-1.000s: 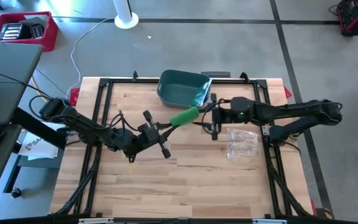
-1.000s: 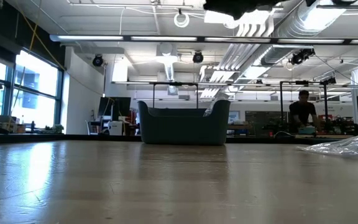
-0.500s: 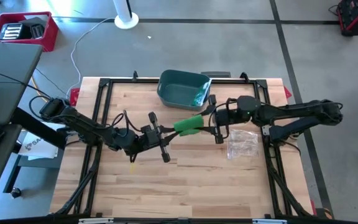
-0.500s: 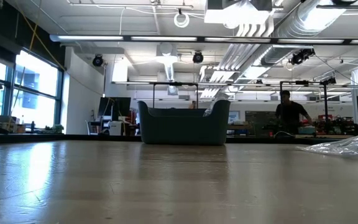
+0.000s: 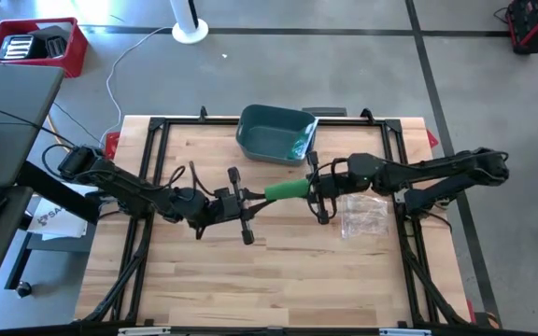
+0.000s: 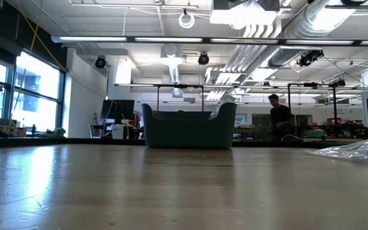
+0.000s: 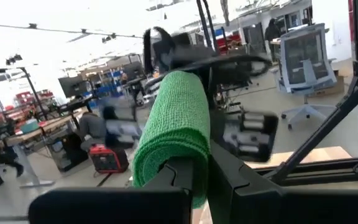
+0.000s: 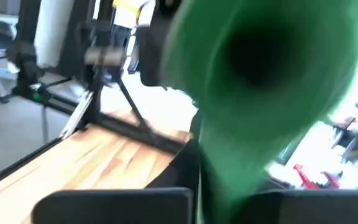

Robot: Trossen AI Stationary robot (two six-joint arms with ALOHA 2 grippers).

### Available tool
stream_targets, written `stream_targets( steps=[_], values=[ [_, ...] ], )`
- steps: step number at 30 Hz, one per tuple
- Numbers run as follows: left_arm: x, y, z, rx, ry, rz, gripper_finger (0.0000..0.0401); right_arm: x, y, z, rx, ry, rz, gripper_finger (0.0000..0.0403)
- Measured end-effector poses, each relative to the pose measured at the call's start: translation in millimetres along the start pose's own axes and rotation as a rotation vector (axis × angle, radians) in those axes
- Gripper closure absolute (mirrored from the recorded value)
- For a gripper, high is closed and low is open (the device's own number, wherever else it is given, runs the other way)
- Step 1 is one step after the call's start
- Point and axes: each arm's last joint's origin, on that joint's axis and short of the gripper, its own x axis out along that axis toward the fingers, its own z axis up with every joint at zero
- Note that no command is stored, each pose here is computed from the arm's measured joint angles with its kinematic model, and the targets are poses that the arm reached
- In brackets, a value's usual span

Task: Roll bandage
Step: Roll the green bandage

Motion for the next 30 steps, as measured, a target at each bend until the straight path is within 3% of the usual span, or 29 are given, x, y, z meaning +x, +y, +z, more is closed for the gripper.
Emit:
stream_targets(
  steps=[6,10,17,24,30],
  values=[
    [-15,3,15,0.050,0.027,0.121,0.0389,7,15,-15,0.084,0.102,0.122,0.0402],
    [-18,1,11,0.088,0.086,0.144,0.0389,12,31,-13,0.053,0.072,0.195,0.0402],
    [-20,3,-2,0.114,0.235,0.276,0.0389,12,37,-7,0.066,0.013,0.274,0.0403],
    [-7,-9,-27,0.087,0.289,0.242,0.0389,12,25,9,0.116,-0.159,0.172,0.0403],
    [9,-23,-48,0.092,0.273,0.247,0.0389,12,13,3,0.235,-0.079,-0.038,0.0403]
  ],
)
